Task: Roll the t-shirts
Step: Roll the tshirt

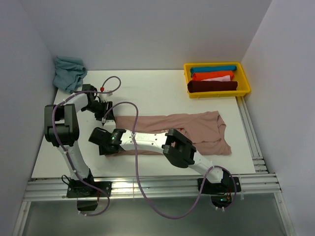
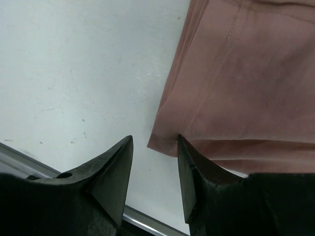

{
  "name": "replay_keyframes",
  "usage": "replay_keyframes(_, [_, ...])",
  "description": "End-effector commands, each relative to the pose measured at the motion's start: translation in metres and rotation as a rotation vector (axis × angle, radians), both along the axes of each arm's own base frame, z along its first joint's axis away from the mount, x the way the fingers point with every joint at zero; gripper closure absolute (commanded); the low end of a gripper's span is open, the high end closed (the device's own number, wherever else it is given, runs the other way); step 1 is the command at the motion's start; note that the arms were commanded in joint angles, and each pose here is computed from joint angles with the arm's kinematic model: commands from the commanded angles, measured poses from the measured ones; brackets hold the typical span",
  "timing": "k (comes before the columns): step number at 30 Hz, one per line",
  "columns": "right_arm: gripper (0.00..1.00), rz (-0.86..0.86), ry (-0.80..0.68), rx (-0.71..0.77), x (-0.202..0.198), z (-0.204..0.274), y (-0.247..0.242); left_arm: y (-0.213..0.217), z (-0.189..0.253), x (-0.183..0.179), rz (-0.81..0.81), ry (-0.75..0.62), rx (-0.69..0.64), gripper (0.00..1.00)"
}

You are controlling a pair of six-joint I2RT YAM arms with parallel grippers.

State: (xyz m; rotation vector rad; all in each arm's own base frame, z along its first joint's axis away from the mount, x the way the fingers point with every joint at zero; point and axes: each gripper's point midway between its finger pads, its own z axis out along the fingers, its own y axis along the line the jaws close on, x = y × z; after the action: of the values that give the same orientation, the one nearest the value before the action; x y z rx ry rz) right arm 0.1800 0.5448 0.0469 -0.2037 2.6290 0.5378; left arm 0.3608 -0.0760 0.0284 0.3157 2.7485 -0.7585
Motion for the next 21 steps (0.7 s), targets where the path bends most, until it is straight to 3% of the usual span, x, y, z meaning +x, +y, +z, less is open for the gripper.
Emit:
replay_keyframes(1, [0.52, -0.01, -0.011, -0.037, -0.002, -0.006, 0.0, -0.001, 0.0, 0.007, -0.004, -0.018, -0.01, 0.47])
replay_keyframes(10, [0.56, -0.003, 0.003, -0.094, -0.009, -0.028, -0.005, -0.003, -0.003, 0.006, 0.004, -0.005, -0.021, 0.57])
replay_keyframes(14, [0.7, 0.004, 0.015, -0.089, -0.011, -0.031, -0.004, -0.003, -0.004, 0.007, 0.011, 0.002, -0.021, 0.71])
replay_keyframes(18, [0.79, 0.005, -0.006, -0.057, -0.006, -0.016, -0.002, -0.003, 0.002, 0.011, 0.014, -0.015, -0.005, 0.97])
replay_keyframes(21, [0.85, -0.001, -0.027, -0.021, 0.0, 0.001, -0.002, -0.001, 0.01, 0.014, 0.018, -0.04, 0.025, 1.0])
